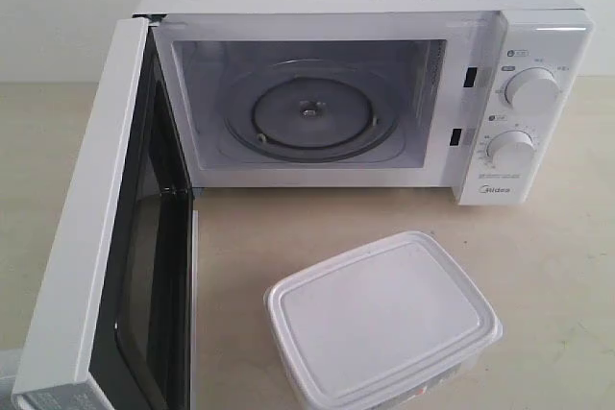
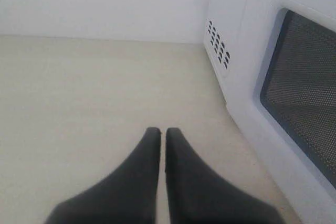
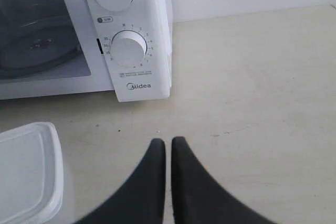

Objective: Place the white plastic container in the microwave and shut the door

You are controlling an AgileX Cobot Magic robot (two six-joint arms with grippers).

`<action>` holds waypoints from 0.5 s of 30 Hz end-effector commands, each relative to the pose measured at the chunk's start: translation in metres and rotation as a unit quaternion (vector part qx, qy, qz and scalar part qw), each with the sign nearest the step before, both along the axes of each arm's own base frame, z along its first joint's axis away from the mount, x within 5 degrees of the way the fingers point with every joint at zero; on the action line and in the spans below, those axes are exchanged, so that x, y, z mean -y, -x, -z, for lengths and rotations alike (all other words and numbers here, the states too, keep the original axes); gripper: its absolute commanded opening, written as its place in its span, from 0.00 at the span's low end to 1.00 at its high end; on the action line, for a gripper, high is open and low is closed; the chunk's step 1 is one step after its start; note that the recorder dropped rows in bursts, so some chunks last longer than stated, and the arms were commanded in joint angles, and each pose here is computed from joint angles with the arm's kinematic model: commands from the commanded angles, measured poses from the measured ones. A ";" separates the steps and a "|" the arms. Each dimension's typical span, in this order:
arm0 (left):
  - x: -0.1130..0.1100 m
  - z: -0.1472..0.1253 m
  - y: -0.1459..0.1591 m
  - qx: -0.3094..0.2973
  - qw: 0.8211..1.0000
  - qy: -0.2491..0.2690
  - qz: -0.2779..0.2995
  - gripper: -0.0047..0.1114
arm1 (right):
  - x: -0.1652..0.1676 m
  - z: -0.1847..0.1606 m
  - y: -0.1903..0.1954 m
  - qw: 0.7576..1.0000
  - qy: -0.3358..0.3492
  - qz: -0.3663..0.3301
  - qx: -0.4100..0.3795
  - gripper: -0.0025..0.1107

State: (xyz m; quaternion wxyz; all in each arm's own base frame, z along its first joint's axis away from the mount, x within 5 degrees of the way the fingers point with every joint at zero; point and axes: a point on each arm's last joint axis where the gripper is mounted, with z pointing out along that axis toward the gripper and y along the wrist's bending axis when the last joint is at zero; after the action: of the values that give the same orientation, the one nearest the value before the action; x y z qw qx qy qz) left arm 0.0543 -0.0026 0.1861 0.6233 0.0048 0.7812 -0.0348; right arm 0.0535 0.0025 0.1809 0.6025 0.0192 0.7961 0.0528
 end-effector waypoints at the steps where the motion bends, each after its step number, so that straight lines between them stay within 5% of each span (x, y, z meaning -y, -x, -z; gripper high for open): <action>1: 0.001 0.001 0.000 0.001 1.000 0.001 0.004 0.08 | 0.000 -0.002 0.000 1.000 0.005 -0.001 0.010 0.02; 15: 0.001 0.001 0.000 0.001 1.000 0.001 0.004 0.08 | 0.001 -0.001 0.000 1.000 0.023 -0.004 0.008 0.02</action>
State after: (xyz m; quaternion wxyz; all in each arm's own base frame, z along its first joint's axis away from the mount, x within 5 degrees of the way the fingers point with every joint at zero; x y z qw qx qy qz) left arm 0.0543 -0.0026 0.1861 0.6233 0.0048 0.7812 -0.0348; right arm 0.0535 0.0023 0.1809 0.6031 0.0126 0.7962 0.0463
